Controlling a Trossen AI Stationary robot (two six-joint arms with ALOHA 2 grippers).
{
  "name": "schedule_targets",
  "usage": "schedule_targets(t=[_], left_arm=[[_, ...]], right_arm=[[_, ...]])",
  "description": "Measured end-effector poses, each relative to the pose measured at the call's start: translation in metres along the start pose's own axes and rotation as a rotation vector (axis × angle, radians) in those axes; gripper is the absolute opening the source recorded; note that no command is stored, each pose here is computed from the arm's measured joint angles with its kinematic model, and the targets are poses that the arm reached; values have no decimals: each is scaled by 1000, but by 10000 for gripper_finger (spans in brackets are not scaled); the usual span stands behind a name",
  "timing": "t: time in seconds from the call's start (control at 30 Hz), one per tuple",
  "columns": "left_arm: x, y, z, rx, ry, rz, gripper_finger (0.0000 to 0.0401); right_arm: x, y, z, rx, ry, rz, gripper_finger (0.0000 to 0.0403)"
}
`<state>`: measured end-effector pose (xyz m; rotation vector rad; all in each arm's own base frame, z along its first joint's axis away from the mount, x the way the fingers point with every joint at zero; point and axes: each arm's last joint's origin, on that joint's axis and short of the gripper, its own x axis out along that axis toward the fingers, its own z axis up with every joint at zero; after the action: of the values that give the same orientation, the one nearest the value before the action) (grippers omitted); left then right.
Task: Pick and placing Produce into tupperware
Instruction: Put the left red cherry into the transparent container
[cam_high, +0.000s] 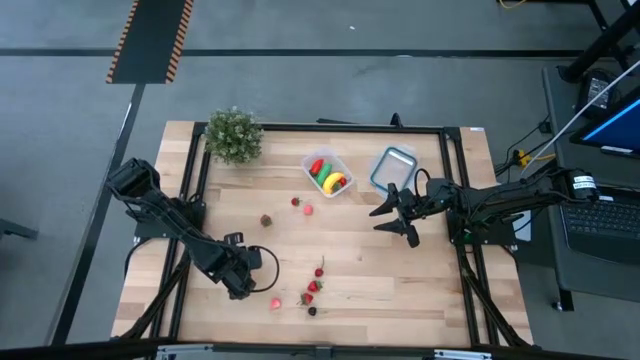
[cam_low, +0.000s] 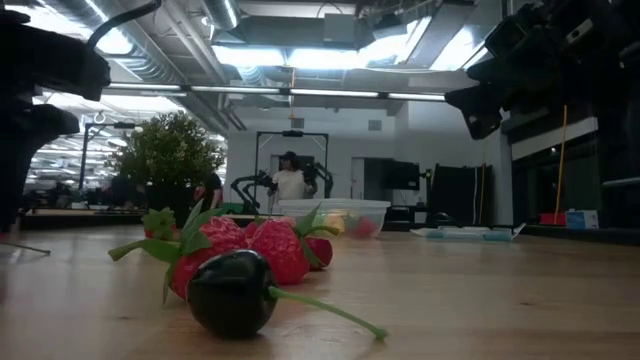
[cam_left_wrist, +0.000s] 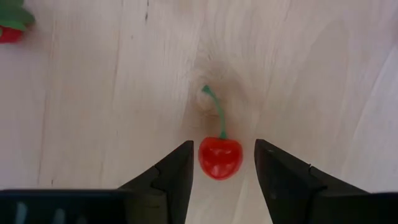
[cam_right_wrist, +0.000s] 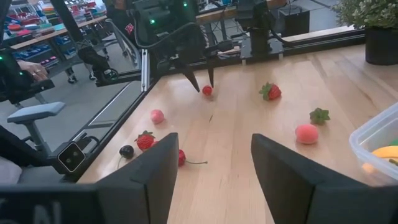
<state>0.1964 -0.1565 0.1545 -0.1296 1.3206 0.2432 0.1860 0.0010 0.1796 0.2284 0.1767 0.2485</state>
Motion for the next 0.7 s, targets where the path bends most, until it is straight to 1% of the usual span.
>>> schedule_targets(t=[0.47, 0.7], left_arm=[[0, -1, 0, -3, 3, -14, 161], [8, 5, -6, -4, 18, 4, 161]], right_arm=[[0, 0, 0, 1, 0, 0, 204], [0, 0, 0, 1, 0, 0, 204]])
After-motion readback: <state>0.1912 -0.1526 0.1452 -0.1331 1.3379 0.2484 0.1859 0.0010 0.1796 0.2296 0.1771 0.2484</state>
